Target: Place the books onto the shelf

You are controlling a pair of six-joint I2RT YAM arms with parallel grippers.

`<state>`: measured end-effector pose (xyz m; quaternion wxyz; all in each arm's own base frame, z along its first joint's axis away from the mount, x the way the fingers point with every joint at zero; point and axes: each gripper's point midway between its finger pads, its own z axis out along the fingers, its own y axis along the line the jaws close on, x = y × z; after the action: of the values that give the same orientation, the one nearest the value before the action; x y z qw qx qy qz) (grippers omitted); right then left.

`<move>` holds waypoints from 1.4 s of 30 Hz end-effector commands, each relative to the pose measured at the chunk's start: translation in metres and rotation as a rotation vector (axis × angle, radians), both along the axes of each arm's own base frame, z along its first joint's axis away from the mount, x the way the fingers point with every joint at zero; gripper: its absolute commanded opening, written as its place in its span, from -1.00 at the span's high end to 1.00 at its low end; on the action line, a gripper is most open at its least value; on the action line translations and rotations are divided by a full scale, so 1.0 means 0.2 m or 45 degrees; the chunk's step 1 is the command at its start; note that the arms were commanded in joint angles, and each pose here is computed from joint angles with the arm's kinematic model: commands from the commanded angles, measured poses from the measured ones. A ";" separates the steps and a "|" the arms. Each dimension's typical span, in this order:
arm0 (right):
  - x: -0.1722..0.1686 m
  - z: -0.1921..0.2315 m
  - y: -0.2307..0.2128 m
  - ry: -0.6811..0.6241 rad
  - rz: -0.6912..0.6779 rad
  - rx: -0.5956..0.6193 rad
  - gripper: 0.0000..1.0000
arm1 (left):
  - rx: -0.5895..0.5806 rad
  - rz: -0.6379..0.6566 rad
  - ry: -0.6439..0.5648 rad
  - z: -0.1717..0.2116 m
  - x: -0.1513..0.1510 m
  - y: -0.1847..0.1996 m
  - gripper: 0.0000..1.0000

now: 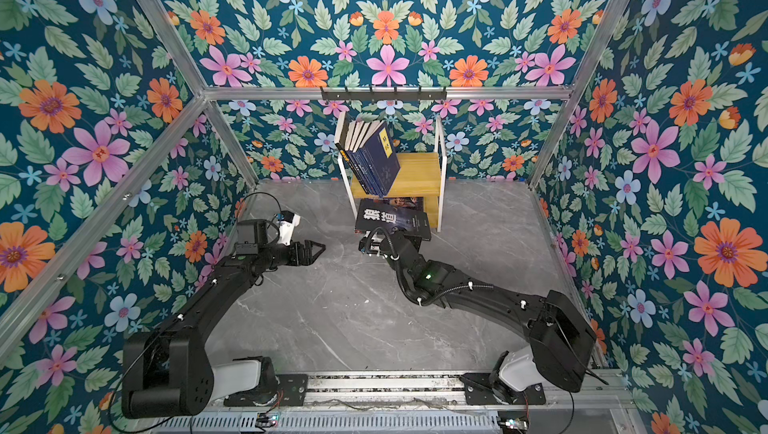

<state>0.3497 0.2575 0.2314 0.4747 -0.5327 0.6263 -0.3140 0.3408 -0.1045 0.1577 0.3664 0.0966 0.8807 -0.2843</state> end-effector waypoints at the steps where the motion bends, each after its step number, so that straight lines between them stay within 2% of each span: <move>1: 0.07 0.15 0.01 -0.113 -0.026 0.075 1.00 | 0.004 -0.026 -0.033 0.03 0.00 -0.01 -0.95; 5: 0.05 0.11 0.05 -0.043 0.037 0.071 1.00 | 0.008 -0.025 -0.040 0.02 -0.01 -0.01 -0.93; 11: -0.05 -0.03 0.07 0.197 0.118 0.053 1.00 | 0.016 -0.025 -0.042 0.01 0.00 -0.01 -0.93; 15: -0.06 -0.07 0.07 0.250 0.119 0.034 1.00 | 0.001 -0.034 -0.029 0.02 -0.01 -0.02 -0.93; 24: 0.16 0.04 0.01 0.131 -0.030 0.046 1.00 | 0.003 -0.031 -0.026 0.00 -0.01 -0.02 -0.93; 29: 0.29 0.16 -0.02 -0.017 -0.105 0.052 1.00 | -0.020 -0.035 -0.020 0.01 -0.01 -0.03 -0.93; 36: 0.37 0.23 0.02 -0.146 -0.106 0.088 1.00 | -0.013 -0.031 -0.022 0.01 -0.01 -0.03 -0.92; 42: 0.38 0.23 0.02 -0.155 -0.101 0.147 1.00 | -0.006 -0.025 -0.024 0.00 0.00 -0.02 -0.92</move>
<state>0.4199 0.2599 0.2507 0.4805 -0.5028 0.6391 -0.3284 0.3376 -0.1079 0.1521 0.3638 0.1049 0.8805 -0.2852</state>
